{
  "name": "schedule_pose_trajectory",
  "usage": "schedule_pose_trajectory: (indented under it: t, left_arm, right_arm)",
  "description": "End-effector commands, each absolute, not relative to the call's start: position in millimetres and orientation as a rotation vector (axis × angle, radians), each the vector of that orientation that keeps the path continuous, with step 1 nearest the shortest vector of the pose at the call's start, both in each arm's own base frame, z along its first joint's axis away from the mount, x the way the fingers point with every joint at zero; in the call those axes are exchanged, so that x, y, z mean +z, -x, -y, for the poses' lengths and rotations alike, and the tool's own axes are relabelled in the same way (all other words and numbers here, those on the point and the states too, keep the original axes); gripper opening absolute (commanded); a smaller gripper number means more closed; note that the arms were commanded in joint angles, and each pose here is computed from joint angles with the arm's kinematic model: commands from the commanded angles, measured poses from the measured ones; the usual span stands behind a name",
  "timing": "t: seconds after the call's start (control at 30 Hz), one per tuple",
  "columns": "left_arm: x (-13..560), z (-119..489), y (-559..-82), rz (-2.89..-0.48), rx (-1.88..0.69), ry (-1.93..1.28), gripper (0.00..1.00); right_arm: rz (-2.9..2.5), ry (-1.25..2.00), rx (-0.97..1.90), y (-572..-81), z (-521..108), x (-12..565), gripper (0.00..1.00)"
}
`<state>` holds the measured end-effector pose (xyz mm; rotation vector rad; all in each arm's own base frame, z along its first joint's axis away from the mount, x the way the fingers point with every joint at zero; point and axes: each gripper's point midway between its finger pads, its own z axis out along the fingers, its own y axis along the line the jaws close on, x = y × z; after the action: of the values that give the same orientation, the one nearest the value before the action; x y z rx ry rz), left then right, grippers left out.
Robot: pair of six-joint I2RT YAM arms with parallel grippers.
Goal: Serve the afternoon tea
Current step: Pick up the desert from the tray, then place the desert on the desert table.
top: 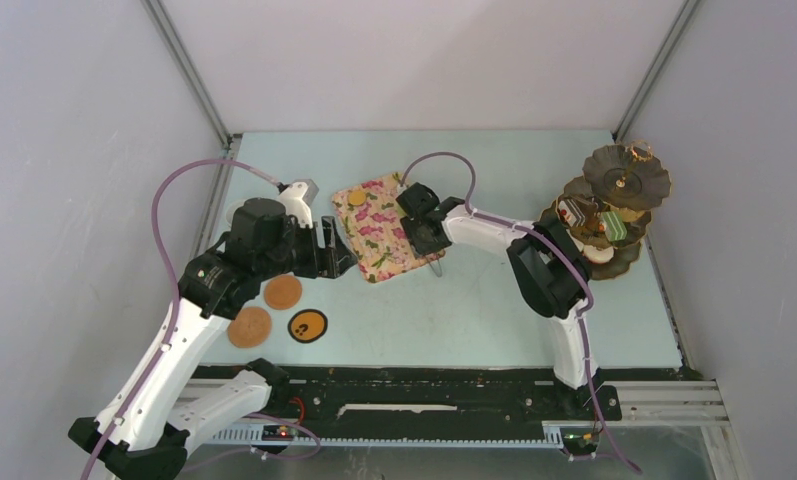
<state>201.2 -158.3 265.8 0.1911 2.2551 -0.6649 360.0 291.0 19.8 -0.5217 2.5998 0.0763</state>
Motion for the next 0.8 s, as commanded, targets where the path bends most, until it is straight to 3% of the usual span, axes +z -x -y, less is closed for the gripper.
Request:
schedule_pose_trajectory:
  t: [0.0,0.27,0.63,0.77]
  left_arm:
    - [289,160,-204,-2.173,-0.674,-0.220,0.74]
    - [290,158,-204,-2.166,-0.665,-0.222,0.74]
    - [293,161,-201,-2.154,-0.675,-0.241,0.74]
    - [294,159,-199,-2.148,-0.668,-0.249,0.74]
  right_arm:
    - [-2.574,0.543,0.070,-368,-298,22,0.44]
    - [-2.553,0.556,0.069,-365,-294,52,0.14]
    - [-2.521,0.519,0.226,-345,-287,109,0.00]
    - [-2.507,0.460,0.342,-334,-270,152,0.00]
